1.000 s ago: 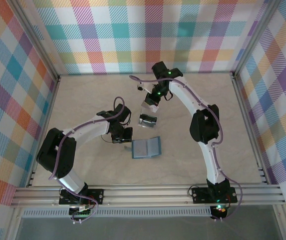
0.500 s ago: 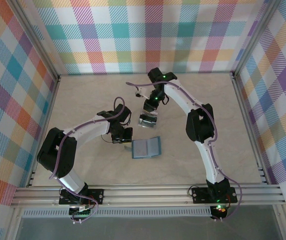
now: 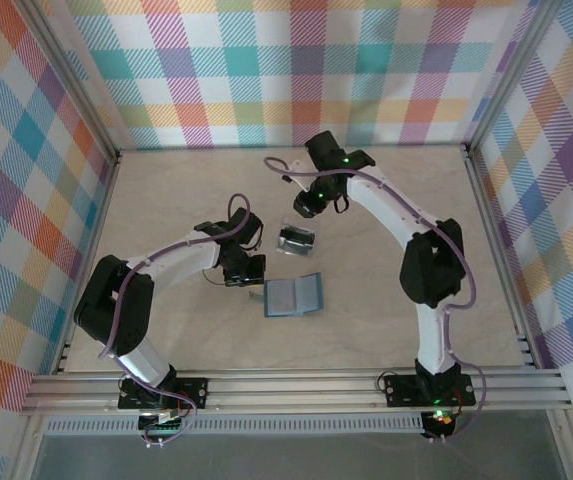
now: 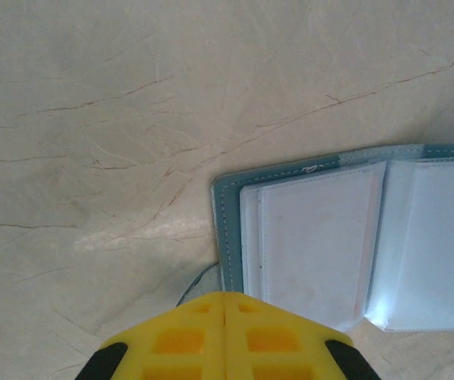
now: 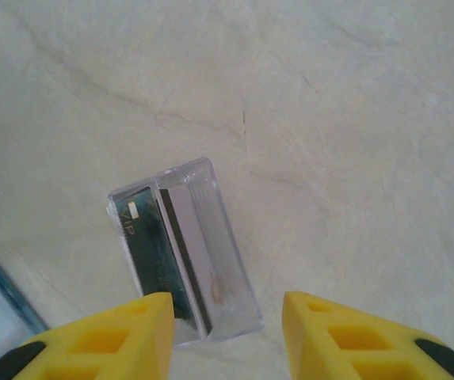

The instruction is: Take the credit cards out of the card holder

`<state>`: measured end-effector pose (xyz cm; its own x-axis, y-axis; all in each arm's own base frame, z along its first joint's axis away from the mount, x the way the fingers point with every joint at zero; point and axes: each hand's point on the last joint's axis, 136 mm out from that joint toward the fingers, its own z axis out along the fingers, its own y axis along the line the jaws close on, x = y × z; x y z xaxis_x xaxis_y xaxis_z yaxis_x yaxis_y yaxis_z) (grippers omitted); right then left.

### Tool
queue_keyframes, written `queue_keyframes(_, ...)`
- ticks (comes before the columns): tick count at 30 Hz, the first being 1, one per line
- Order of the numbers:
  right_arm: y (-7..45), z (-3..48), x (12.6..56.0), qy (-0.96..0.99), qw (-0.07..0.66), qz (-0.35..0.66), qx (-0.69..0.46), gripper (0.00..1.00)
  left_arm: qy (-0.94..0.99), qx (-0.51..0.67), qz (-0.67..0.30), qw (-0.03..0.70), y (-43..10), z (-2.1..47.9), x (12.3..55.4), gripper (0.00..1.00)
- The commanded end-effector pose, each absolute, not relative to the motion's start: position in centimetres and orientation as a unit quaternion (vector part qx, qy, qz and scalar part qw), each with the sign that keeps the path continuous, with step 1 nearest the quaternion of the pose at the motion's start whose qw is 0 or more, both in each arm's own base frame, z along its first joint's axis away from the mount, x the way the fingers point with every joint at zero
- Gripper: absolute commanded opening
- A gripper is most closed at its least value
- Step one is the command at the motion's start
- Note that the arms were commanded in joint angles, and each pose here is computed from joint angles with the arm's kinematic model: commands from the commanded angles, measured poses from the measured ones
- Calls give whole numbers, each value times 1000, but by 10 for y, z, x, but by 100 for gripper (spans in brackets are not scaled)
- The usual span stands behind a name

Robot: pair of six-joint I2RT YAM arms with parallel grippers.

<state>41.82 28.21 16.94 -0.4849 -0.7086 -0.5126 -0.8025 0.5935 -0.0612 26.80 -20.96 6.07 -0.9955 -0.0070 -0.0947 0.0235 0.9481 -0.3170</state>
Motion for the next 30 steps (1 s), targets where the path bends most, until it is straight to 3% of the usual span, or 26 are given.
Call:
queue_keyframes(1, 281, 169, 416, 895, 260, 120, -341, 42, 986, 5, -161, 48, -207, 63, 272, 7)
queue_keyframes(7, 282, 139, 395, 921, 214, 163, -282, 44, 986, 9, -165, 39, -211, 59, 272, 7)
queue_keyframes(12, 272, 113, 405, 930, 213, 126, -272, 53, 985, 8, -166, 37, -211, 58, 271, 7)
queue_keyframes(19, 272, 89, 419, 935, 203, 101, -272, 55, 986, 8, -164, 38, -210, 60, 270, 7)
queue_keyframes(30, 272, 98, 433, 933, 228, 106, -259, 55, 985, 7, -165, 40, -210, 62, 271, 7)
